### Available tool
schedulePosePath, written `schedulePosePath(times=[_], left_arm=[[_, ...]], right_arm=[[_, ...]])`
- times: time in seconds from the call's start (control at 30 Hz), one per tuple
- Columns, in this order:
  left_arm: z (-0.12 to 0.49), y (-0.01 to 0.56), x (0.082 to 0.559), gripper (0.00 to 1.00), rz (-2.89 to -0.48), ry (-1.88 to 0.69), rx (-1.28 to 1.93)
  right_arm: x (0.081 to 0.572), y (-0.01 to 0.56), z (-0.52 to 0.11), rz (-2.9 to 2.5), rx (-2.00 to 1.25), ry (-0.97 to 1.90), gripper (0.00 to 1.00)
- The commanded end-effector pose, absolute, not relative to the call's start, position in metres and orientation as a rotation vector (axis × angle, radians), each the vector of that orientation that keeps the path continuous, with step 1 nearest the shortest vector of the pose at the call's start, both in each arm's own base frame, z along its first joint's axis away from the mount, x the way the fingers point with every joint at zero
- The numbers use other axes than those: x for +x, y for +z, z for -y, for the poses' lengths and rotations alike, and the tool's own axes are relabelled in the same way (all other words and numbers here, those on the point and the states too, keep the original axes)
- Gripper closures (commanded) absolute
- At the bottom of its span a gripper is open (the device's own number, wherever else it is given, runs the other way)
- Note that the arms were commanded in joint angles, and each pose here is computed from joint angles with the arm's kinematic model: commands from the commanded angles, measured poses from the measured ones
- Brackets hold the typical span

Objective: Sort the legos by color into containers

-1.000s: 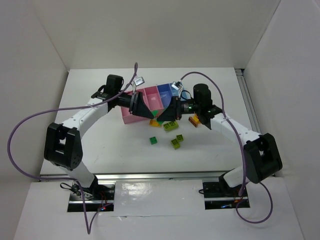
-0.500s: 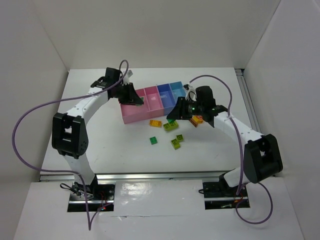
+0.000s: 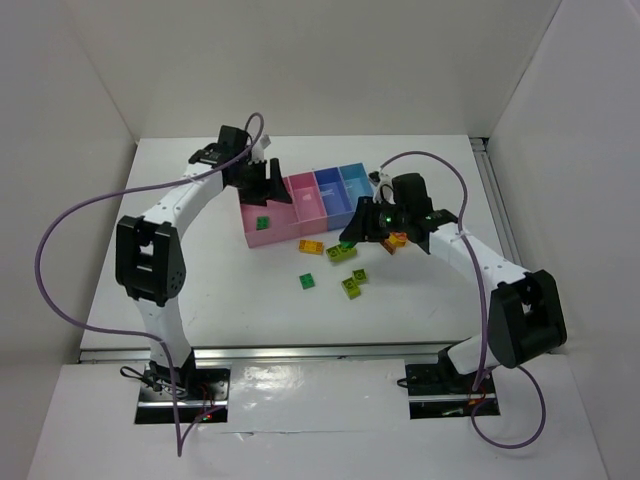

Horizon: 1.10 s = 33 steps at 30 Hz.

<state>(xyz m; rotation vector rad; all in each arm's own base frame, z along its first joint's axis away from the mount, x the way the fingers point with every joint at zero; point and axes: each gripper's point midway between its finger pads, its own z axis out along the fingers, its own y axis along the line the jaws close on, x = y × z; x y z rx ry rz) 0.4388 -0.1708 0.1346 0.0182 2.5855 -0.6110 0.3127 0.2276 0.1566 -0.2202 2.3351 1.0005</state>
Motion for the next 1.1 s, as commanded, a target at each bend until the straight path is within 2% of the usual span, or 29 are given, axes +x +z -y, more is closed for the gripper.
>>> schedulePosePath(times=[0.0, 0.17, 0.3, 0.4, 0.47, 0.53, 0.63, 0.7, 0.8, 0.97, 1.0, 1.03, 1.07], left_arm=[[0.208, 0.203, 0.412, 0.25, -2.401, -0.949, 0.331], [0.249, 0.249, 0.351, 0.25, -2.141, -1.564, 0.680], [0.264, 0.251, 0.329, 0.25, -2.045, -1.743, 0.801], [0.264, 0.225, 0.335, 0.28, -2.173, -1.621, 0.724], [0.256, 0.209, 0.343, 0.31, -2.266, -1.524, 0.615], [0.245, 0.197, 0.357, 0.32, -2.374, -1.326, 0.462], [0.224, 0.190, 0.369, 0.32, -2.443, -1.038, 0.316], [0.207, 0.182, 0.375, 0.32, -2.471, -0.843, 0.254], [0.201, 0.176, 0.368, 0.32, -2.495, -0.773, 0.228], [0.202, 0.173, 0.364, 0.32, -2.509, -0.791, 0.219], [0.202, 0.173, 0.364, 0.32, -2.509, -0.791, 0.219], [0.204, 0.171, 0.365, 0.32, -2.509, -0.802, 0.223], [0.207, 0.171, 0.363, 0.32, -2.509, -0.806, 0.235]], right_arm=[[0.295, 0.190, -0.243, -2.219, -0.426, 1.172, 1.00], [0.269, 0.211, -0.257, -2.091, -0.659, 1.360, 1.00], [0.255, 0.213, -0.258, -2.082, -0.733, 1.436, 1.00], [0.264, 0.206, -0.259, -2.138, -0.674, 1.409, 0.99], [0.294, 0.170, -0.245, -2.305, -0.508, 1.176, 0.94], [0.313, 0.136, -0.221, -2.502, -0.343, 0.896, 1.00], [0.325, 0.102, -0.200, -2.625, -0.184, 0.654, 1.00], [0.324, 0.089, -0.193, -2.645, -0.128, 0.610, 0.98], [0.324, 0.079, -0.197, -2.668, -0.125, 0.610, 0.93], [0.314, 0.053, -0.208, -2.744, -0.176, 0.665, 0.79], [0.314, 0.049, -0.207, -2.756, -0.174, 0.661, 0.75], [0.314, 0.049, -0.207, -2.757, -0.174, 0.661, 0.64], [0.316, 0.050, -0.208, -2.746, -0.175, 0.664, 0.62]])
